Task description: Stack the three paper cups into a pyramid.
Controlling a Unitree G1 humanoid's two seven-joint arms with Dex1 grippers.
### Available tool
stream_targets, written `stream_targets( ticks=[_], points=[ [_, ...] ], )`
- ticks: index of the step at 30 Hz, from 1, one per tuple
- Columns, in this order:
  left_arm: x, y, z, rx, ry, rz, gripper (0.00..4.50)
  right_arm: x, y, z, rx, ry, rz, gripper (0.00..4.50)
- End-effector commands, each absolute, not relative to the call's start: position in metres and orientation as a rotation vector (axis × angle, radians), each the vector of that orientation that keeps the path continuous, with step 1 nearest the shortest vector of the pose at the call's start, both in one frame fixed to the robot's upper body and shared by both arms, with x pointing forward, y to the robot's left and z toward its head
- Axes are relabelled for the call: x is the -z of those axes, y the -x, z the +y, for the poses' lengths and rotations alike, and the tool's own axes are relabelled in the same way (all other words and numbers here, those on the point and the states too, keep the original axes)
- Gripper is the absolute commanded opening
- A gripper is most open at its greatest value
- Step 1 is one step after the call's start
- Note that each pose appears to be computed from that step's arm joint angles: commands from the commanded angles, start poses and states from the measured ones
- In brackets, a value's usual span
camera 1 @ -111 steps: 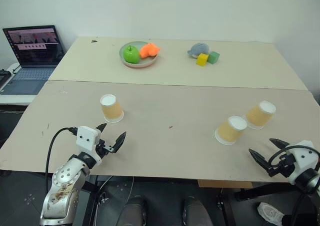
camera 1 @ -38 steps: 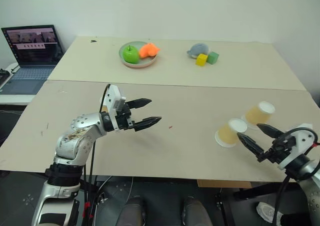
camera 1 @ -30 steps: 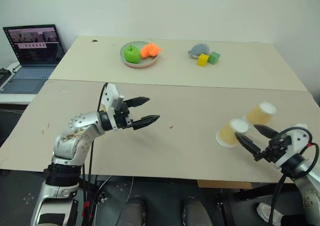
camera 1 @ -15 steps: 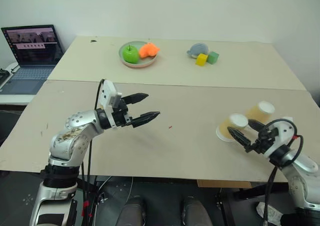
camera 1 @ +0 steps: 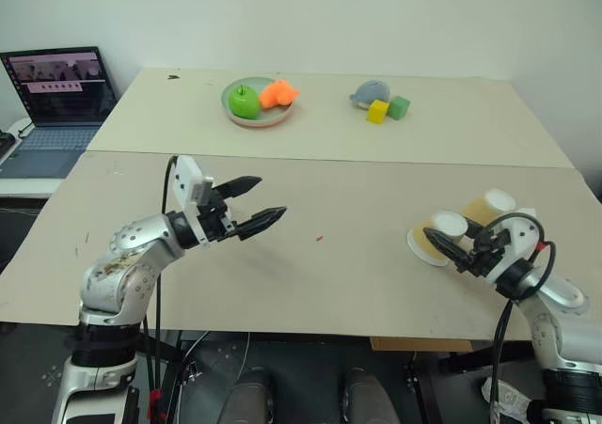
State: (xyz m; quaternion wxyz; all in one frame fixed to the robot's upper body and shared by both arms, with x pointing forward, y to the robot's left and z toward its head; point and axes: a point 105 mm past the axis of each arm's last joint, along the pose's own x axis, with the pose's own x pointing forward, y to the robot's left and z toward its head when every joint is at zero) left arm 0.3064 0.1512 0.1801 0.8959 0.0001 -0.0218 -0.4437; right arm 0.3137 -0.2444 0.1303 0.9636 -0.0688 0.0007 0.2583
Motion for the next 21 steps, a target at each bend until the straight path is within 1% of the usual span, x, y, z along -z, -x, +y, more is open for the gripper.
stream_targets(
  ticks=[1, 4, 7, 10, 14, 17, 21],
  points=[
    [-0.172, -0.29, 0.163, 0.918, -0.065, -0.016, 4.5, -0.159, -0.319, -0.225, -0.598, 0.17, -0.096, 2.68],
    [-0.151, -0.276, 0.17, 0.928, -0.119, 0.066, 4.5, -0.169, -0.327, -0.197, -0.713, 0.139, -0.116, 2.68],
    [-0.146, -0.271, 0.171, 0.924, -0.142, 0.079, 4.5, -0.17, -0.331, -0.164, -0.854, 0.14, -0.11, 2.68],
    [-0.15, -0.27, 0.168, 0.909, -0.137, 0.053, 4.5, -0.168, -0.335, -0.125, -1.026, 0.131, -0.093, 2.68],
    [-0.156, -0.265, 0.163, 0.892, -0.142, 0.018, 4.5, -0.167, -0.347, -0.087, -1.166, 0.14, -0.098, 2.68],
    [-0.164, -0.263, 0.162, 0.876, -0.167, -0.019, 4.5, -0.167, -0.357, -0.067, -1.218, 0.15, -0.109, 2.68],
    [-0.181, -0.265, 0.164, 0.832, -0.171, -0.097, 4.5, -0.168, -0.371, -0.052, -1.241, 0.147, -0.12, 2.68]
  ],
)
